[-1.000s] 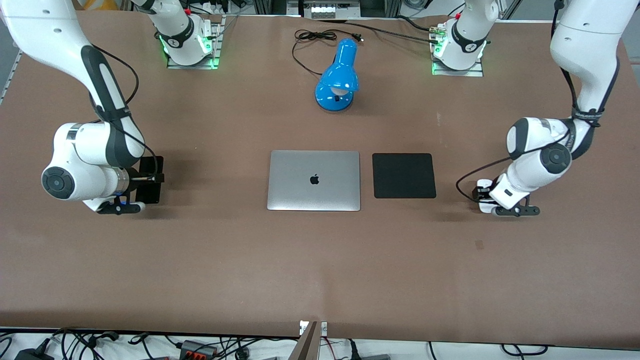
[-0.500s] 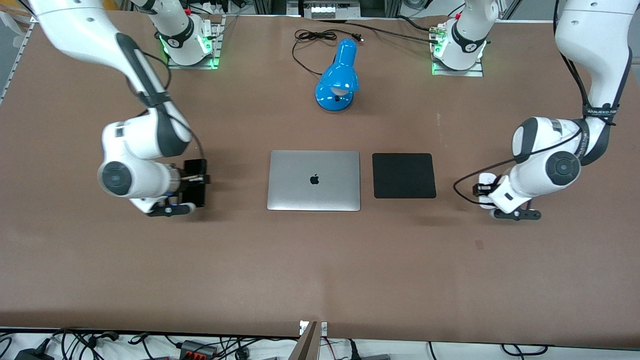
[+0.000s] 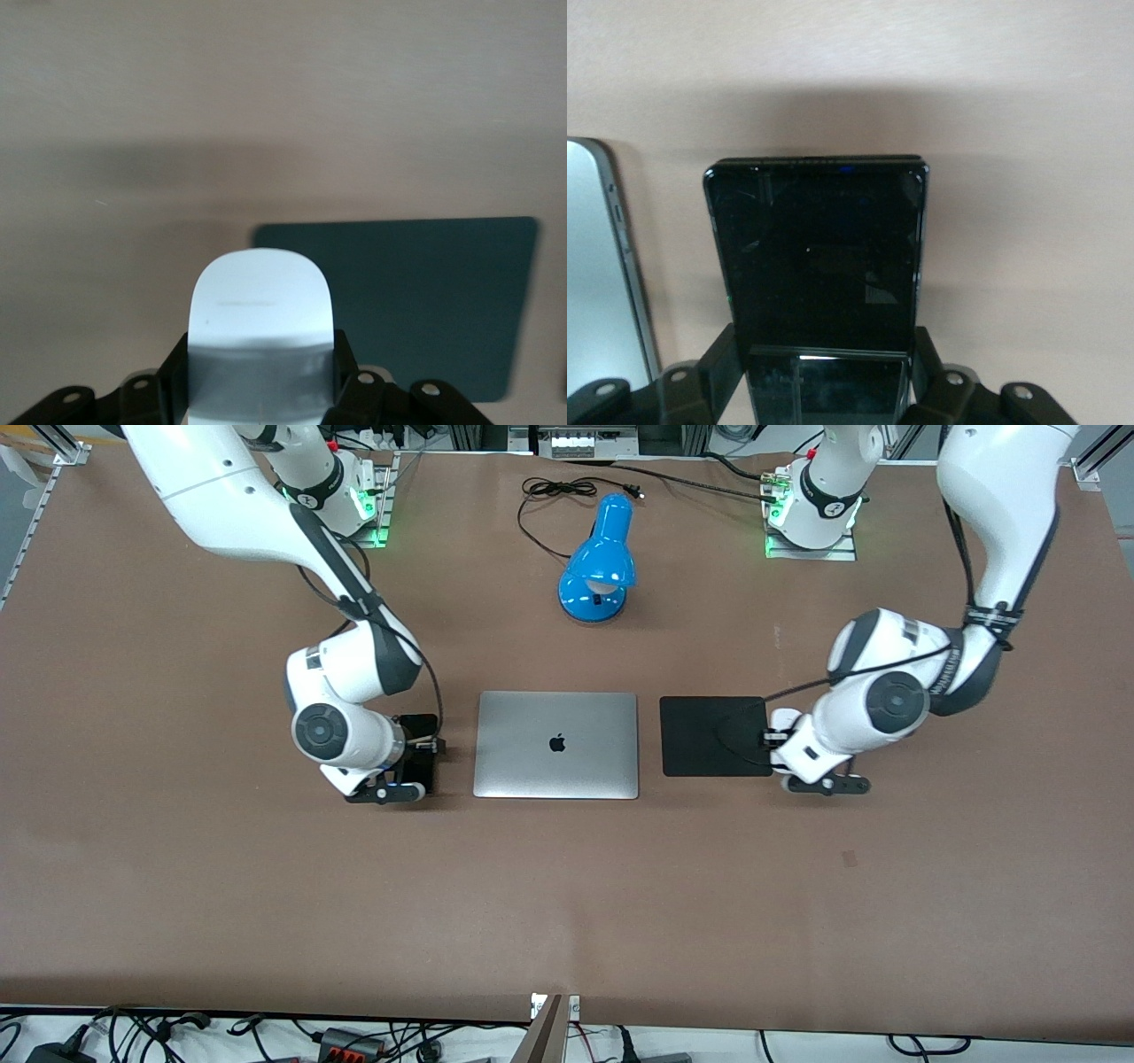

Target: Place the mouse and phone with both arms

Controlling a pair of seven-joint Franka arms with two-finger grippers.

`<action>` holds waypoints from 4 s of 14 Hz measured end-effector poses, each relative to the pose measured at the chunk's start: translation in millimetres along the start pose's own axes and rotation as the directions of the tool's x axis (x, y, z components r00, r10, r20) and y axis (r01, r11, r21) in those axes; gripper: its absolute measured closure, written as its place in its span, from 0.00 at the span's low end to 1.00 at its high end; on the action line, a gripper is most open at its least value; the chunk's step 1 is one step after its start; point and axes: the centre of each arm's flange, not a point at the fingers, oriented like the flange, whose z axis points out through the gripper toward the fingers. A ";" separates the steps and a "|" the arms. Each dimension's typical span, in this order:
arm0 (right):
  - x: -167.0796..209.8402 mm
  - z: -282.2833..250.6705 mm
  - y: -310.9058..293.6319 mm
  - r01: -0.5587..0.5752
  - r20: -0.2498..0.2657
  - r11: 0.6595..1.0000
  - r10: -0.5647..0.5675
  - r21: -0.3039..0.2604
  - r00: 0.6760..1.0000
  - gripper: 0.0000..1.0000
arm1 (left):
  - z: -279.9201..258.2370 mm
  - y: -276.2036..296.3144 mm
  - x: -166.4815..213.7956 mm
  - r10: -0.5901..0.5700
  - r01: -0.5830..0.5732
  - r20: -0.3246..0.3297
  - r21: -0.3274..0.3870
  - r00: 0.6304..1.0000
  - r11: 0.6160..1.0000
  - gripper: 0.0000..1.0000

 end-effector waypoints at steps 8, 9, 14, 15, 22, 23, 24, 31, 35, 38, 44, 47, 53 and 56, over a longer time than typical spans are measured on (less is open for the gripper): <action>-9.8 23.1 -31.5 0.041 0.014 0.999 -0.041 -0.008 0.999 0.21 | 47.7 72.6 -33.0 -0.034 0.036 -0.095 0.016 0.995 0.999 0.38; -11.1 23.5 -34.8 0.046 0.014 0.999 -0.046 -0.010 0.999 0.21 | 57.8 71.1 -32.1 -0.039 0.042 -0.101 0.025 0.994 0.999 0.38; -10.8 24.0 -33.6 0.045 0.015 0.999 -0.044 -0.012 0.999 0.20 | 90.3 68.0 -28.9 -0.045 0.050 -0.110 0.043 0.993 0.998 0.38; -9.7 23.5 -31.2 0.041 0.014 0.999 -0.040 -0.012 0.999 0.18 | 94.2 68.8 -28.9 -0.049 0.054 -0.110 0.035 0.993 0.998 0.38; 12.3 -91.9 -30.0 0.025 -0.020 1.000 -0.025 -0.016 0.999 0.00 | 98.6 66.8 -24.9 -0.076 0.078 -0.114 0.014 0.991 0.997 0.06; 15.3 -122.5 -28.2 0.020 -0.022 1.000 -0.020 -0.018 1.000 0.00 | 95.1 65.8 -23.1 -0.078 0.081 -0.118 0.016 0.990 0.997 0.00; 18.3 -151.1 -24.6 0.013 -0.033 1.000 -0.013 -0.016 0.999 0.00 | 89.6 63.2 -20.8 -0.083 0.087 -0.118 0.027 0.990 0.996 0.00; 4.9 -311.3 65.1 -0.100 -0.170 0.995 0.103 0.021 0.980 0.00 | -5.0 60.0 1.8 -0.081 0.096 -0.090 0.173 0.993 0.980 0.00; -1.0 -340.4 128.4 -0.188 -0.188 0.981 0.192 0.040 0.963 0.00 | -79.7 67.2 12.9 -0.071 0.078 -0.045 0.196 0.996 0.978 0.00; -0.8 -348.9 171.2 -0.209 -0.199 0.977 0.214 0.047 0.956 0.00 | -140.1 44.0 21.3 -0.002 -0.003 0.025 0.196 1.000 0.981 0.00; -24.0 -382.7 219.4 -0.143 -0.224 0.990 0.143 0.017 0.964 0.00 | -232.4 -78.3 25.4 0.145 -0.152 0.140 0.042 0.979 0.987 0.00; -39.8 -413.3 242.0 -0.107 -0.278 0.994 0.101 -0.007 0.955 0.00 | -266.0 -130.8 7.0 0.140 -0.139 0.107 -0.016 0.984 0.990 0.00; -69.0 -420.9 243.9 -0.078 -0.269 0.996 0.065 -0.038 0.961 0.00 | -312.6 -138.7 -40.7 0.118 -0.116 -0.120 0.026 0.986 0.993 0.00; -86.5 -405.8 242.9 -0.063 -0.245 0.997 0.050 -0.045 0.968 0.00 | -310.5 -136.6 -54.7 0.122 -0.119 -0.136 0.031 0.983 0.992 0.00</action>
